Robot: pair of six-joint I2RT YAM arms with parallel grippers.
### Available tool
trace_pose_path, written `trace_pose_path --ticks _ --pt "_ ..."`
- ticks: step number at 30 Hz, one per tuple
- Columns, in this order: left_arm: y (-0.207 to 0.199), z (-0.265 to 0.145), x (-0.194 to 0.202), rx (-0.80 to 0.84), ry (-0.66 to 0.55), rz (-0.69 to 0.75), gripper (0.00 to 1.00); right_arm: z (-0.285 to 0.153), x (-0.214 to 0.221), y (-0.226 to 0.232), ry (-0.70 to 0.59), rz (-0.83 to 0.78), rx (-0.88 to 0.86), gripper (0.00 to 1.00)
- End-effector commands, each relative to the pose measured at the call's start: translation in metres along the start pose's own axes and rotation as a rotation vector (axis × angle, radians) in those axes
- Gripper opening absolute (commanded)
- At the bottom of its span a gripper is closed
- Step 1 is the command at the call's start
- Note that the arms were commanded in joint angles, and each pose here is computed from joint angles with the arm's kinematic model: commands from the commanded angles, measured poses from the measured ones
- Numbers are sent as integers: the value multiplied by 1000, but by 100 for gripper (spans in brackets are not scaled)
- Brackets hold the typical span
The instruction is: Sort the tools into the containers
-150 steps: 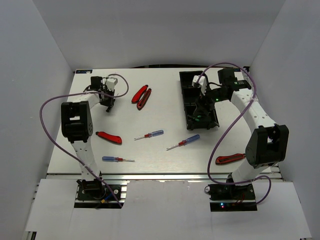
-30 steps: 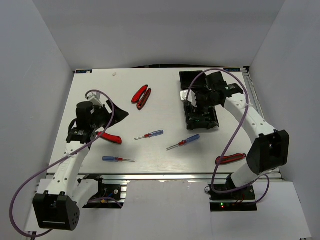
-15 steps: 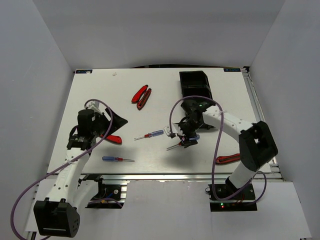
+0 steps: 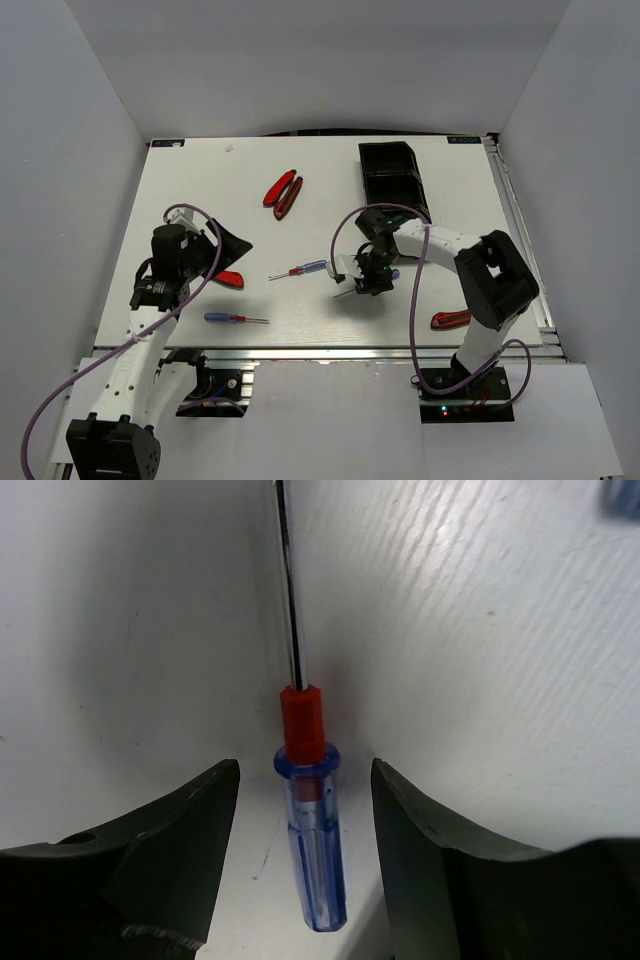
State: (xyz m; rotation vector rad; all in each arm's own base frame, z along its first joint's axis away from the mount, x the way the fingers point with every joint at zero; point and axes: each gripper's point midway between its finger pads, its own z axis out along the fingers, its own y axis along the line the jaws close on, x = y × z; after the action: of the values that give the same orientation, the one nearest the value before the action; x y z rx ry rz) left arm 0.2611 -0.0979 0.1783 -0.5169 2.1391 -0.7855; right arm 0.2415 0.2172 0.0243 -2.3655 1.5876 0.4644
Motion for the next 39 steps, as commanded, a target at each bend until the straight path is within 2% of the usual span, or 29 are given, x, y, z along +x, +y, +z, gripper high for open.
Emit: trace_pose_path --ticks 1,6,7,8,10,16,22,26,31,35,39 --pt "7 -3 4 -22 -4 -17 87 7 8 0 35 4 6 61" --pt "6 -4 4 -22 -4 -33 87 16 15 4 54 18 -9 52" --pt "5 -4 4 -19 -7 -34 87 18 15 5 54 20 -16 49" --pt "6 -5 4 -21 -9 -37 87 18 15 6 49 26 -17 41" --pt "4 -5 4 -18 -12 -45 88 19 13 8 44 26 -24 35" --pt "4 -7 5 -15 -22 -82 88 4 -14 11 -61 3 -37 23" --pt "3 -10 6 -8 -28 -95 88 -28 -61 10 -236 -4 -58 14" --pt "4 -10 8 -8 -24 -111 88 -62 -101 -7 -363 -17 -22 10" --pt "7 -12 12 -26 -25 -168 88 -100 -127 -44 -408 -21 103 9" --pt "18 -13 19 -81 -22 -267 88 -135 -113 -88 -365 5 256 8" --pt "31 -13 27 -139 -23 -348 88 -161 -55 -133 -270 68 376 9"
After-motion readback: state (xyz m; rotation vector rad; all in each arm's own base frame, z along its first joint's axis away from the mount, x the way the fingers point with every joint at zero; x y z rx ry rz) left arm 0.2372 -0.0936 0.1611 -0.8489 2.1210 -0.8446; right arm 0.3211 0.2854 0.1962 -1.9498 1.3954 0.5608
